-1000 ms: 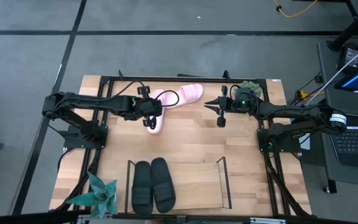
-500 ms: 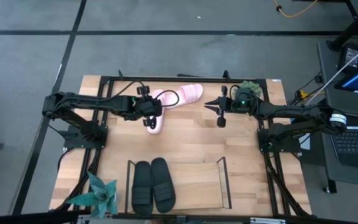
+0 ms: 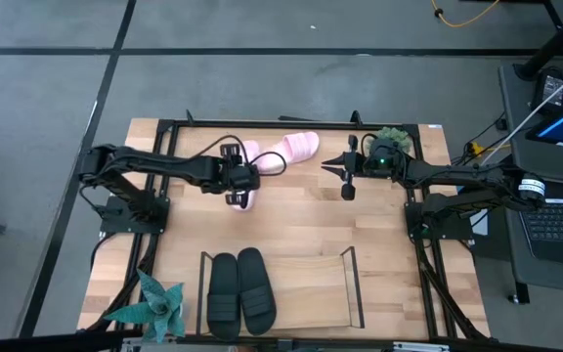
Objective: Pick and place slides into the shelf
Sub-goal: Put the right pink slide on the shelf
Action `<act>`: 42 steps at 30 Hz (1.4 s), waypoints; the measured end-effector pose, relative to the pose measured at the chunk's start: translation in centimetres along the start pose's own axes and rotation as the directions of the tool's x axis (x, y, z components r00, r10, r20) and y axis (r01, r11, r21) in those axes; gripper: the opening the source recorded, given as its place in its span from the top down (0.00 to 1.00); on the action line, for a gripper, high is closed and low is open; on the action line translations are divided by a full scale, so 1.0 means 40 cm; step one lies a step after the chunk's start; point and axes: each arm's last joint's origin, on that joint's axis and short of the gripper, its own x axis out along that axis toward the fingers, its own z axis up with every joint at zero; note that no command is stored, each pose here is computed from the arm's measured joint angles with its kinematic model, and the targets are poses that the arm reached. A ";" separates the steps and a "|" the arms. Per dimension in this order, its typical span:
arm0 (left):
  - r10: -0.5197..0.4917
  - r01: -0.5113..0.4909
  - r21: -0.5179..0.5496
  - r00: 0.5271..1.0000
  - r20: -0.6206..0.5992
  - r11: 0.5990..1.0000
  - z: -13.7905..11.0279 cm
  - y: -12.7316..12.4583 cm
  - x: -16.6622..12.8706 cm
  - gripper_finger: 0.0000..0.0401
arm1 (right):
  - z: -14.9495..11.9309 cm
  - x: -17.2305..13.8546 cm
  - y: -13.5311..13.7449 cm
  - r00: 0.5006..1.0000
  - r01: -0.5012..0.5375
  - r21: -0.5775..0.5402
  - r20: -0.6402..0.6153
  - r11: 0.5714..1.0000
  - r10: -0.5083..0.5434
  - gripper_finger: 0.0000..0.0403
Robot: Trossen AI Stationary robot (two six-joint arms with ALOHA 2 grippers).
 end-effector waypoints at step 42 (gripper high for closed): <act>-0.029 0.025 -0.033 0.991 -0.129 0.999 0.016 0.007 0.170 0.96 | -0.001 0.000 0.000 1.000 0.000 -0.002 -0.002 1.000 0.000 0.87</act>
